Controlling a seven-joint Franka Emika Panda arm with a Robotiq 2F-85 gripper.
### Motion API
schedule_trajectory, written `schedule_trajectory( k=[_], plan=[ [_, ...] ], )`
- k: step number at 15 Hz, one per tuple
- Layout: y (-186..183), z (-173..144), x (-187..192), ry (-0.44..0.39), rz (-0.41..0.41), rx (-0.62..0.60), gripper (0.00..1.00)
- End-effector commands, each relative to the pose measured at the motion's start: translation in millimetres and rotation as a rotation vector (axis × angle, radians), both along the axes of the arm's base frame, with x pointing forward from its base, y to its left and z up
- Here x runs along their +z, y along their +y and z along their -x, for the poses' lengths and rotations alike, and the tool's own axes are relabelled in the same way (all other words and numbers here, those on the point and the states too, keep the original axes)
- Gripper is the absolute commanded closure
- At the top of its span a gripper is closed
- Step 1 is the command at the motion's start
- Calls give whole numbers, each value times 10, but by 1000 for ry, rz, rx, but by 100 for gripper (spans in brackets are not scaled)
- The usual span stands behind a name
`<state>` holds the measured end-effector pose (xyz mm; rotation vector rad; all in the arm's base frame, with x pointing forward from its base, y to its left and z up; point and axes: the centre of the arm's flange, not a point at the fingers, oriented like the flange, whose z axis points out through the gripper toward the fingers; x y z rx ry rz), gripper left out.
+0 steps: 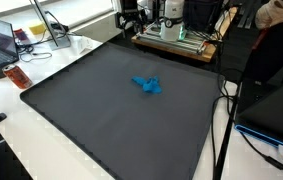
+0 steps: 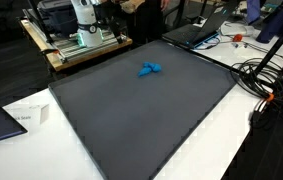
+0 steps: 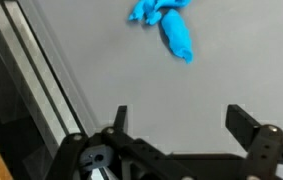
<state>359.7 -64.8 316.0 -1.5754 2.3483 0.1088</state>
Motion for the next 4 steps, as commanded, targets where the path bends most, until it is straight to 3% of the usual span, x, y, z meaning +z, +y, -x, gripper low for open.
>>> schedule_trajectory(
  k=[1, 4],
  plan=[
    [42, 35, 119, 19, 45, 22, 0],
    [162, 71, 293, 29, 113, 58, 0]
  ],
)
